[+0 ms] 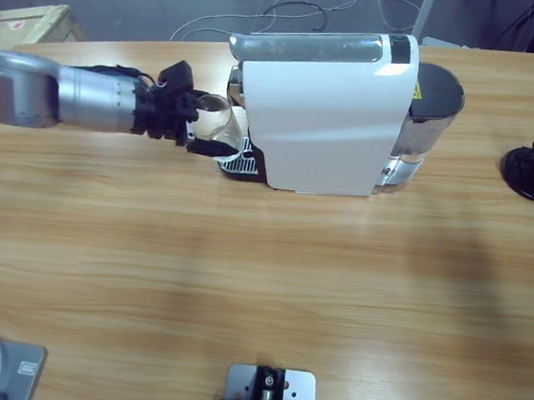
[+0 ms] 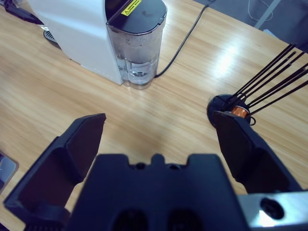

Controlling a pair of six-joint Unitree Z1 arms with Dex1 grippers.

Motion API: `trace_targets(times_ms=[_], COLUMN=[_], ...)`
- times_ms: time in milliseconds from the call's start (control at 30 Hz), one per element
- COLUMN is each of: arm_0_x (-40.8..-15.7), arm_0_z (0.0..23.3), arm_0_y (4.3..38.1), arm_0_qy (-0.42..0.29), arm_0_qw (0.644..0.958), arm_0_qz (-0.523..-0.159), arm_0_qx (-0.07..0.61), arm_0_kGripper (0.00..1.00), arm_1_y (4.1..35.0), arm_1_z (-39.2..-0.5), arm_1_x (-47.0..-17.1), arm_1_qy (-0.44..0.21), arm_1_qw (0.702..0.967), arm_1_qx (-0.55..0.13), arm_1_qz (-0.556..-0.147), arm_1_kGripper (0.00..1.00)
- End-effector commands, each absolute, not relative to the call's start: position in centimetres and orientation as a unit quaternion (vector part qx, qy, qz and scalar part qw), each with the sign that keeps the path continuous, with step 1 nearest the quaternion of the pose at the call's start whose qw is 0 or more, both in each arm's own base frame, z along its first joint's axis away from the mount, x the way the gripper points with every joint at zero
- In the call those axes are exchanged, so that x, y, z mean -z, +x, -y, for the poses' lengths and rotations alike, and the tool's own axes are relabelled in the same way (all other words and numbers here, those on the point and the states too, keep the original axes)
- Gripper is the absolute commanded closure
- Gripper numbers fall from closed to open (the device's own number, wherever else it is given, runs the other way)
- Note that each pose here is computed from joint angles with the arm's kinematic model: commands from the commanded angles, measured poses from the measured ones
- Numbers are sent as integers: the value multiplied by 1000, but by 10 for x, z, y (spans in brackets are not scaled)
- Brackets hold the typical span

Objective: Pour coffee

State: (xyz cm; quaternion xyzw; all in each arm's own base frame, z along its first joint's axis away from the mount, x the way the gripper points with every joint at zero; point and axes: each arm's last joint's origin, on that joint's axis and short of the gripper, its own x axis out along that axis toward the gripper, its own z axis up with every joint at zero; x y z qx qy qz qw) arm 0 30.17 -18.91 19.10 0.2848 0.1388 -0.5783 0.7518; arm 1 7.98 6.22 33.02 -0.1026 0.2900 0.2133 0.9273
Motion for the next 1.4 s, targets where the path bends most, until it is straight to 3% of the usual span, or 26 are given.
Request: trace_targets(times_ms=[33, 300, 333, 367, 400, 733, 933, 1067, 1133, 1200, 1300, 1333, 1400], arm_0_x=[-173, -172, -172, -173, -175, -188, -215, -238, -247, -259, -274, -277, -284], arm_0_z=[211, 211, 211, 211, 209, 184, 127, 85, 79, 76, 75, 76, 82], arm_0_y=[303, 298, 298, 298, 299, 297, 265, 223, 197, 171, 137, 131, 126], arm_0_qy=[291, 295, 294, 287, 277, 214, 193, 170, 148, 77, 58, 55, 63], arm_0_qw=[730, 724, 725, 726, 728, 727, 768, 811, 835, 871, 900, 900, 892], arm_0_qz=[-187, -205, -206, -207, -207, -183, -177, -167, -186, -247, -260, -268, -302], arm_0_qx=[590, 589, 588, 589, 592, 626, 584, 534, 497, 418, 345, 338, 330], arm_0_kGripper=[1000, 983, 495, 67, 37, 18, 18, 18, 11, 9, 7, 6, 4], arm_1_y=[87, 91, 91, 91, 91, 92, 92, 94, 99, 116, 167, 185, 221], arm_1_z=[-67, -70, -70, -70, -70, -71, -71, -72, -78, -92, -117, -126, -148], arm_1_x=[-318, -315, -315, -315, -315, -319, -320, -326, -334, -355, -405, -412, -424], arm_1_qy=[-111, -110, -110, -110, -110, -108, -105, -102, -101, -93, -97, -97, -89], arm_1_qw=[922, 922, 922, 922, 922, 922, 923, 926, 928, 928, 922, 920, 915], arm_1_qx=[-206, -204, -205, -205, -205, -209, -210, -210, -210, -200, -156, -149, -153], arm_1_qz=[-308, -309, -309, -309, -310, -308, -303, -296, -292, -301, -340, -349, -362], arm_1_kGripper=[0, 0, 0, 0, 0, 0, 0, 0, 17, 100, 237, 373, 741])
